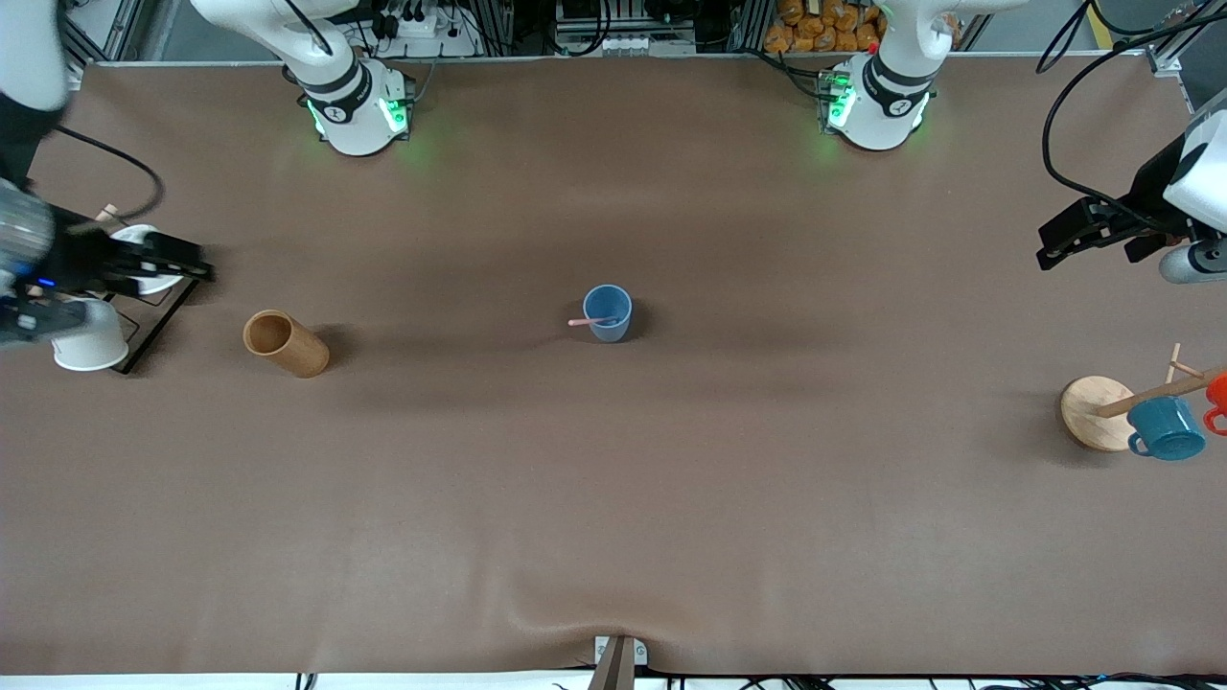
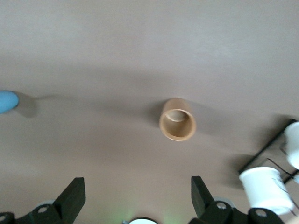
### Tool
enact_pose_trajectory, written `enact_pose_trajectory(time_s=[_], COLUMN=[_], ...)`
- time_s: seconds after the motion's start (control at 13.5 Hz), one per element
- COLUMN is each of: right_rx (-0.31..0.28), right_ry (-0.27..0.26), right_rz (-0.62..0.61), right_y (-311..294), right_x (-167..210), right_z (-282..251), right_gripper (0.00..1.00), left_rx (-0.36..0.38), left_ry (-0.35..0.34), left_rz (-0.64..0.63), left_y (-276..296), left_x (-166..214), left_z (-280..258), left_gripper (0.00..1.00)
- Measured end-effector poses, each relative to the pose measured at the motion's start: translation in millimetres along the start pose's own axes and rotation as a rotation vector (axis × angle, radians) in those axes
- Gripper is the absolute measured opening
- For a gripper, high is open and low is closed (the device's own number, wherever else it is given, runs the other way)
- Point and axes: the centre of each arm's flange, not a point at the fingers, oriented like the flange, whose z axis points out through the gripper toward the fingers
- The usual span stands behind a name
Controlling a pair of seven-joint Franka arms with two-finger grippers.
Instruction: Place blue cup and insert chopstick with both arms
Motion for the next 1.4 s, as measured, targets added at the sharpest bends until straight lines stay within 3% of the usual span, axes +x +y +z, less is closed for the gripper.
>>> enact_pose_trajectory(time_s=[0.15, 0.44, 0.59, 0.89, 1.11, 1.4], right_rx=[-0.035, -0.045, -0.041, -0.049, -0.055, -0.084], right_ry=[0.012, 0.027, 0.016, 0.058, 0.091, 0.119], right_rz=[0.013, 0.054, 0.122, 0.169, 0.236, 0.238], right_y=[10.4, 9.8, 8.9, -2.6, -11.1, -14.9], right_x=[-23.1, -50.4, -57.0, -62.6, -69.5, -75.3], right_z=[-22.9, -47.9, -51.8, -70.6, -85.5, -98.6], right_gripper=[1.00, 1.00, 1.00, 1.00, 1.00, 1.00], left_rx=[0.000, 0.000, -0.001, -0.004, -0.055, -0.058], left_ry=[0.001, 0.002, 0.004, 0.026, -0.003, -0.035], left_rz=[0.000, 0.000, 0.001, 0.001, 0.003, 0.004], left_y=[0.0, 0.1, 0.2, 0.4, 5.8, 5.7], left_x=[-0.2, -0.7, -1.0, -0.7, -4.7, -9.6], left_z=[-0.4, -1.4, -2.2, -12.9, -14.4, -17.9], left_gripper=[1.00, 1.00, 1.00, 1.00, 1.00, 1.00])
